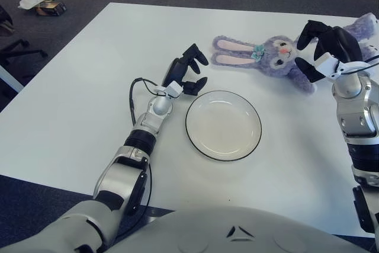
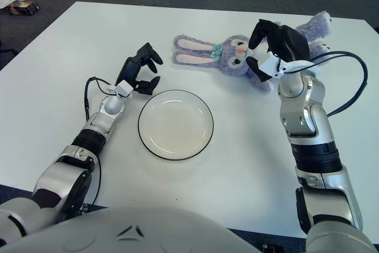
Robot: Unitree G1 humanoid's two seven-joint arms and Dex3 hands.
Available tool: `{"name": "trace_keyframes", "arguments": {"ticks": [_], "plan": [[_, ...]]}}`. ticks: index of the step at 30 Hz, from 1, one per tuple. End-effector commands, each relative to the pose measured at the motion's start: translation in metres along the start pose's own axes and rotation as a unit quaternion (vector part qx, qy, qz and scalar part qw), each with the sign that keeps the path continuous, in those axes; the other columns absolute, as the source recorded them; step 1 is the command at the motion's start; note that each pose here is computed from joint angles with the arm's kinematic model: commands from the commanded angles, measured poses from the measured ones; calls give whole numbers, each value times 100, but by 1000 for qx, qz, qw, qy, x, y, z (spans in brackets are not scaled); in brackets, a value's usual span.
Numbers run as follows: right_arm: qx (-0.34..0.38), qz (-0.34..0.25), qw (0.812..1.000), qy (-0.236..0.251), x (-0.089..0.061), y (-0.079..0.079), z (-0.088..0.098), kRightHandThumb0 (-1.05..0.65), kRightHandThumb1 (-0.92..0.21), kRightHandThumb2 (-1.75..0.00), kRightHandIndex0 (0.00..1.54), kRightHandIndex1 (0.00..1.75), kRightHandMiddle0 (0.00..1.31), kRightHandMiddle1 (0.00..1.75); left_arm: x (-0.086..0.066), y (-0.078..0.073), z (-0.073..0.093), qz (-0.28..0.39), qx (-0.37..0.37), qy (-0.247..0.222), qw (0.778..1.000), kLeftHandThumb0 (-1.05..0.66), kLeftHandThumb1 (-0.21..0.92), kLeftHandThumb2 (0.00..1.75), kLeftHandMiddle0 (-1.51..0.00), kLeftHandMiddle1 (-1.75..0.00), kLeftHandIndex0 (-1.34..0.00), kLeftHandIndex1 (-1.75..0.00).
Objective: Put the doll into the plate.
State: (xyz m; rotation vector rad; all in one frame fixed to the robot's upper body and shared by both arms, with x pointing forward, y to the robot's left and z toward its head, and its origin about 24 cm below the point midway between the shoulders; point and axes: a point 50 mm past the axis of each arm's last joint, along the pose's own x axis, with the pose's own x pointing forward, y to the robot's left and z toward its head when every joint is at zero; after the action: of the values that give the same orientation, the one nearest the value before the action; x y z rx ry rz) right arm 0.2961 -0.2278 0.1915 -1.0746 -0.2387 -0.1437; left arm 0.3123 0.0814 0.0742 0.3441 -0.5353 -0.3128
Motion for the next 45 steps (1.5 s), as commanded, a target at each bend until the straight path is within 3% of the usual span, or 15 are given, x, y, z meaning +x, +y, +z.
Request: {"name": "trace_keyframes", "arguments": {"ticks": [1, 13, 24, 31, 32, 33, 34, 36, 38, 43, 45], "plan": [[-4, -19, 1000, -13, 3, -10, 7, 0, 5, -174, 88, 173, 67, 175, -42, -14, -29, -13, -16, 88, 996, -1, 46, 112, -51, -164, -34, -175], [-77, -44, 995, -55, 3, -18, 7, 0, 8, -175, 92, 170, 67, 175, -44, -15, -31, -19, -20, 103, 994, -1, 46, 112, -53, -162, -33, -175], [-83, -39, 995, -50, 11, -16, 0, -1, 10, -175, 91, 174, 74, 165, -46, -16, -32, -20, -15, 108, 994, -1, 46, 113, -53, -163, -32, -175], [-99, -29, 993, -49, 13, -16, -2, -1, -10, -154, 76, 171, 56, 173, -46, -16, -32, -18, -9, 107, 994, -1, 45, 116, -53, -168, -32, -175], [-107, -23, 993, -50, 13, -16, -3, -1, -16, -147, 72, 168, 55, 174, -47, -16, -32, -17, -9, 108, 994, -1, 44, 116, -53, -168, -32, -175], [-112, -19, 992, -51, 14, -16, -3, -1, -31, -127, 61, 162, 47, 174, -47, -16, -32, -17, -8, 108, 994, -1, 44, 116, -53, -168, -32, -175], [-118, -14, 992, -51, 14, -16, -4, -1, -37, -120, 58, 160, 44, 174, -47, -16, -32, -16, -8, 109, 994, -1, 44, 116, -53, -168, -32, -175], [-128, -5, 990, -52, 15, -14, -7, -20, -50, -104, 37, 160, 43, 171, -47, -16, -32, -14, -7, 109, 994, -1, 44, 117, -53, -169, -32, -175], [-142, 7, 988, -54, 16, -12, -10, -56, -50, -91, 23, 159, 18, 158, -47, -16, -33, -14, -6, 109, 994, -1, 44, 117, -53, -169, -32, -175], [-181, 43, 982, -42, 23, -2, -38, -86, -60, -68, 7, 147, 3, 128, -47, -16, -33, -16, -6, 112, 994, -1, 44, 117, -54, -167, -32, -175], [-199, 55, 977, -48, 22, -5, -33, -92, -63, -62, 3, 139, 1, 119, -47, -16, -33, -18, -8, 112, 993, -1, 44, 116, -54, -167, -32, -175]]}}
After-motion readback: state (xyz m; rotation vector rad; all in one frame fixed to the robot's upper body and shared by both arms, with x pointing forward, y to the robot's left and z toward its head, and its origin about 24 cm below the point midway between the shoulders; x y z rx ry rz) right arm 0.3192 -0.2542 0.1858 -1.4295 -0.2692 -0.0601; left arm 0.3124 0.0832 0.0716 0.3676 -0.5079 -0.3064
